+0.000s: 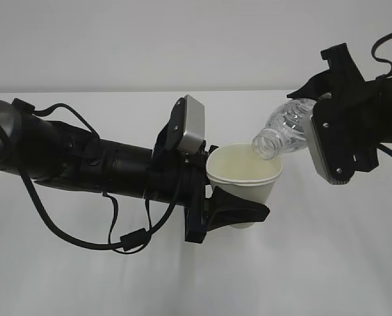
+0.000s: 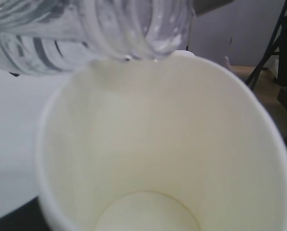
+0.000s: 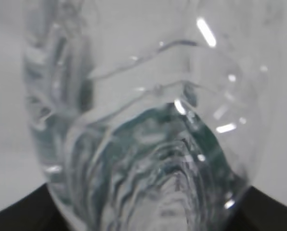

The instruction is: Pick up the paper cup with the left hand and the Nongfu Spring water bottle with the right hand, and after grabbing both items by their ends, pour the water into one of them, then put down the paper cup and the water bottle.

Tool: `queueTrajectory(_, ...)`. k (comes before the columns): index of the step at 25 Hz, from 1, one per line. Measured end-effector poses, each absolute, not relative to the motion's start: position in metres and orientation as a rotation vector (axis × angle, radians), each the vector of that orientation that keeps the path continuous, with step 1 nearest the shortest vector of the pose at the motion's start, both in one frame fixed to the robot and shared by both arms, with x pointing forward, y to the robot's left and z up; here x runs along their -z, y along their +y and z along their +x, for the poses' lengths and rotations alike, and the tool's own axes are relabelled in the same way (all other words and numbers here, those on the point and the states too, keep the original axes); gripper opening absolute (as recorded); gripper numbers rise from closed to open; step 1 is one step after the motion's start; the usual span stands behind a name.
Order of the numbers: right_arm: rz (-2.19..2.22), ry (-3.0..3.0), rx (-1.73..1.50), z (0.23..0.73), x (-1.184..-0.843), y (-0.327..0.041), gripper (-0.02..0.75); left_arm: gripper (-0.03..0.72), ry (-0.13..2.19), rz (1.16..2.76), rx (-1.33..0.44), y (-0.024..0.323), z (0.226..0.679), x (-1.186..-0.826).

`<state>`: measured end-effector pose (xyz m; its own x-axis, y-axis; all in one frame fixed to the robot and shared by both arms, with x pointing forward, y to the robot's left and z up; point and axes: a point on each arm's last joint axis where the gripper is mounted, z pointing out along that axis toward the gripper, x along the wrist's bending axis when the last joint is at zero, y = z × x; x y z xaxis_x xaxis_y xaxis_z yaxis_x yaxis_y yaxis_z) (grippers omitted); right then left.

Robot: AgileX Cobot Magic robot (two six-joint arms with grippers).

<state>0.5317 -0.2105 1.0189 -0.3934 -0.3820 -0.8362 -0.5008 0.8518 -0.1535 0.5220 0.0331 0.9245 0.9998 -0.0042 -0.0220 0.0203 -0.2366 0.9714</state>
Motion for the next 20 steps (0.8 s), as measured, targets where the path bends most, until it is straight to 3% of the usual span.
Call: queueTrajectory(20,-0.685,1.984,-0.120,0.537,-1.029,-0.209,0.455,0.426,0.002,1.815,0.026,0.033,0.521,-0.924)
